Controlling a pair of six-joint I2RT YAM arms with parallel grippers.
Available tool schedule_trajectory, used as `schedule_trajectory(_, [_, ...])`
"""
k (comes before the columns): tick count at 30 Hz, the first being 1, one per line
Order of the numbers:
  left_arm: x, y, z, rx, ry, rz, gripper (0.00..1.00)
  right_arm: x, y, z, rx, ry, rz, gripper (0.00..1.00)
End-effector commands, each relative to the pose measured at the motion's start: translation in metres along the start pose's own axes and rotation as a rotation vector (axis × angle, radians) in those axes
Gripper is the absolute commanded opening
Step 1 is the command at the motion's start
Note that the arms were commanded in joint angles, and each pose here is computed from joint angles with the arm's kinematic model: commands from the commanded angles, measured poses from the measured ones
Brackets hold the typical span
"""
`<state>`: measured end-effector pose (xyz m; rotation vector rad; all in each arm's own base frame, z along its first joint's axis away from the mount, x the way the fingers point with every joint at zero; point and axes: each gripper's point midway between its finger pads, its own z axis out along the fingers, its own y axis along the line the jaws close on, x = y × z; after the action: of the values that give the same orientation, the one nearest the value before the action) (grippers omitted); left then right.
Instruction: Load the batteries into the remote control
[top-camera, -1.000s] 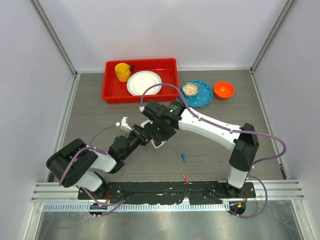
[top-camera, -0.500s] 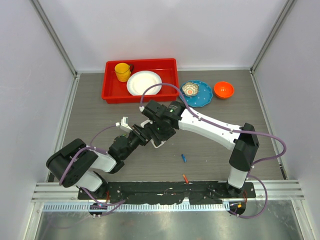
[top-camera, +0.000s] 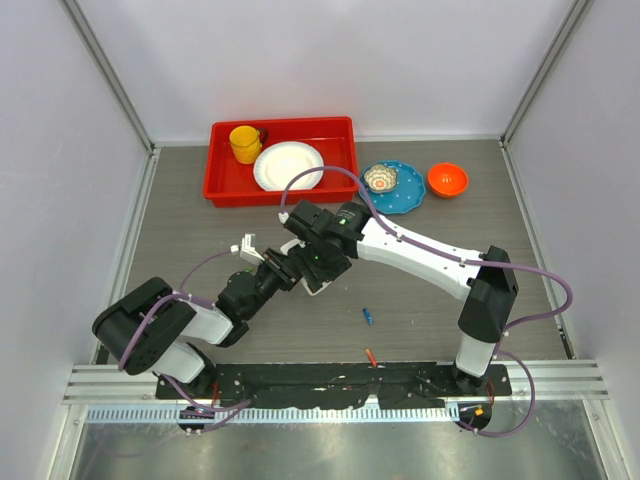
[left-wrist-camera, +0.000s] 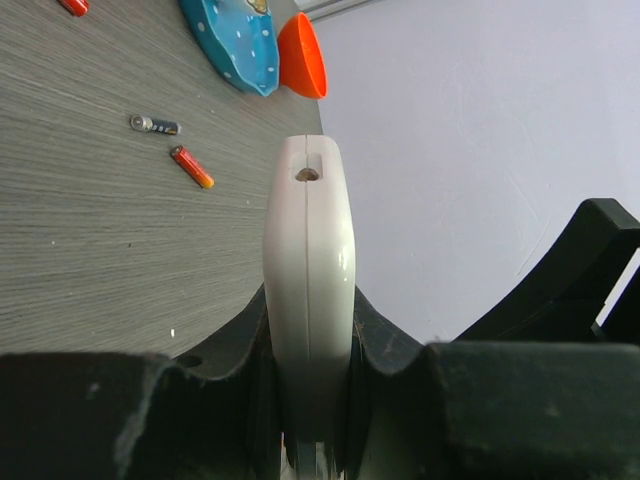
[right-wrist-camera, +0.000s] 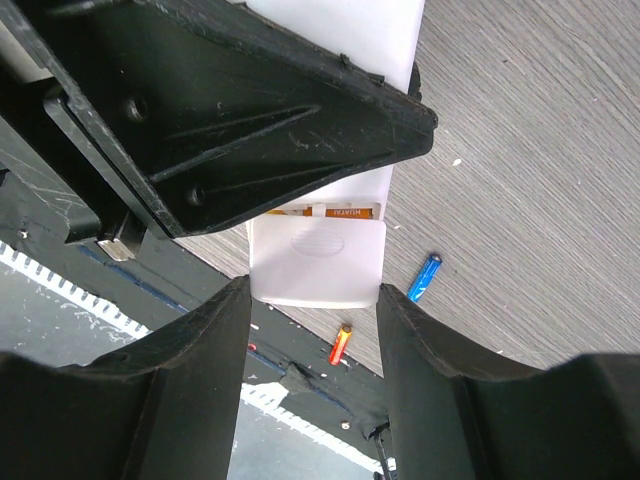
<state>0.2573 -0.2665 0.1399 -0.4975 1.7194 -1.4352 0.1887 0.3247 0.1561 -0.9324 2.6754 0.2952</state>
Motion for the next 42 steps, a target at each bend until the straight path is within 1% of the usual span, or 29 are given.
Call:
schedule_trajectory(1, [-0.026,-0.062,-0.005,0.243,-0.116,-0.001,0.00,-0.009,-0.002,-0.019,-0.006,-0.069,0.008,0.01])
schedule_trajectory(12, [-0.026,-0.063,-0.004,0.247,-0.110,-0.005,0.00,-0.008,0.000,-0.020,-0.016,-0.072,0.013,0.01])
schedule_trajectory(26, [-0.020,-0.084,-0.006,0.316,-0.060,-0.021,0.00,-0.008,0.000,-0.009,-0.007,-0.062,0.009,0.01])
schedule_trajectory(33, [-0.025,-0.097,-0.009,0.352,-0.072,-0.034,0.00,-0.008,0.000,-0.006,-0.010,-0.068,0.019,0.01])
schedule_trajectory(42, [-0.022,-0.104,-0.011,0.376,-0.055,-0.040,0.00,-0.012,0.000,-0.005,-0.009,-0.084,0.027,0.01])
